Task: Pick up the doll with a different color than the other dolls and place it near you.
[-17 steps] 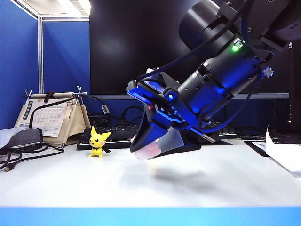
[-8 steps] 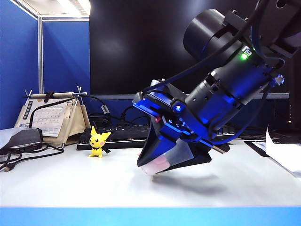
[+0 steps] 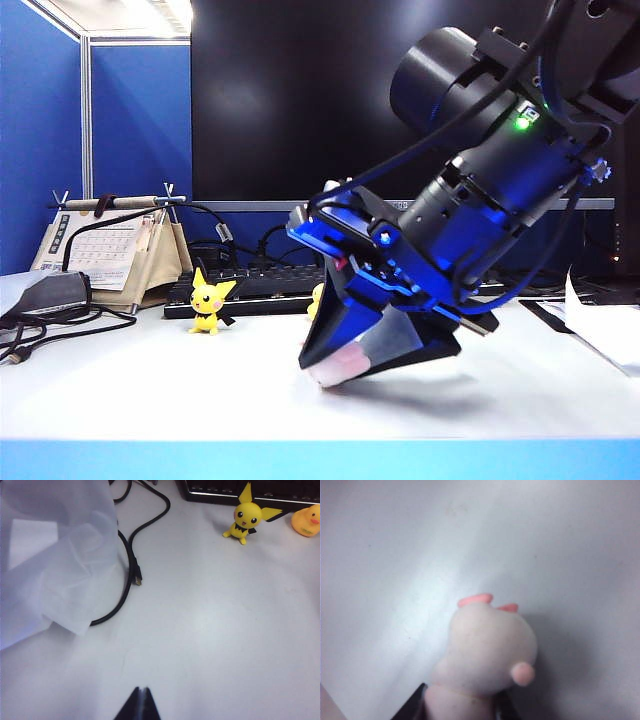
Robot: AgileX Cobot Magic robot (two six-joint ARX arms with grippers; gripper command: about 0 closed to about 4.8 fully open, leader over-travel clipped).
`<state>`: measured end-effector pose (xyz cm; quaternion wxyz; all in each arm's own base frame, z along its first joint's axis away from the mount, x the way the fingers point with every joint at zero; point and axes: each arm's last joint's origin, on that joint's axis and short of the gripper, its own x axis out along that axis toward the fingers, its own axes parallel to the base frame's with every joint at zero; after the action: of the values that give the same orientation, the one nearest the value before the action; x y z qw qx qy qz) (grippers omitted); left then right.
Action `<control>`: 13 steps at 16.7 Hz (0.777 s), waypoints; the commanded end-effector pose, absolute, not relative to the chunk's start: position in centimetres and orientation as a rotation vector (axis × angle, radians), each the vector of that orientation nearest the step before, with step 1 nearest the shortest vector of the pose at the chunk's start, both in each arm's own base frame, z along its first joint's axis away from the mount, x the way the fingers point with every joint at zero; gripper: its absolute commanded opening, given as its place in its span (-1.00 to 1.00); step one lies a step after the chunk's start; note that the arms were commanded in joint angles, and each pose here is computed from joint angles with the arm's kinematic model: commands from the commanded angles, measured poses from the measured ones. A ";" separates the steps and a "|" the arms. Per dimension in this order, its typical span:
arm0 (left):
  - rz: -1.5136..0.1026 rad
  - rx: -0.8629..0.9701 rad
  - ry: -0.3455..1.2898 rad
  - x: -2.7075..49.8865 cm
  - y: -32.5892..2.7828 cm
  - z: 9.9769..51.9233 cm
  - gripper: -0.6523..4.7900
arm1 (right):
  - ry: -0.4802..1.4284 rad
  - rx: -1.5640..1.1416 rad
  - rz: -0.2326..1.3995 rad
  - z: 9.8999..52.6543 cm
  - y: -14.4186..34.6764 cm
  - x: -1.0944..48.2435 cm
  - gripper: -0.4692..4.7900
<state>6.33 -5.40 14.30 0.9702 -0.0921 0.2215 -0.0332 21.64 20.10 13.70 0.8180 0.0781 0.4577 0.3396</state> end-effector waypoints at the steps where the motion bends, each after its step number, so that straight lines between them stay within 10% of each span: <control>1: -0.065 -0.180 0.447 6.3 -5.4 14.3 -0.78 | 0.967 0.176 0.724 13.9 20.2 21.7 -0.17; 13: -0.065 -0.180 0.447 6.3 -5.4 14.3 -0.78 | 0.822 0.233 0.617 15.1 19.7 23.5 0.61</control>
<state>6.33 -5.40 14.30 0.9702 -0.0921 0.2215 -0.0332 22.77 19.70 14.26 0.8546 0.0882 0.4160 0.2982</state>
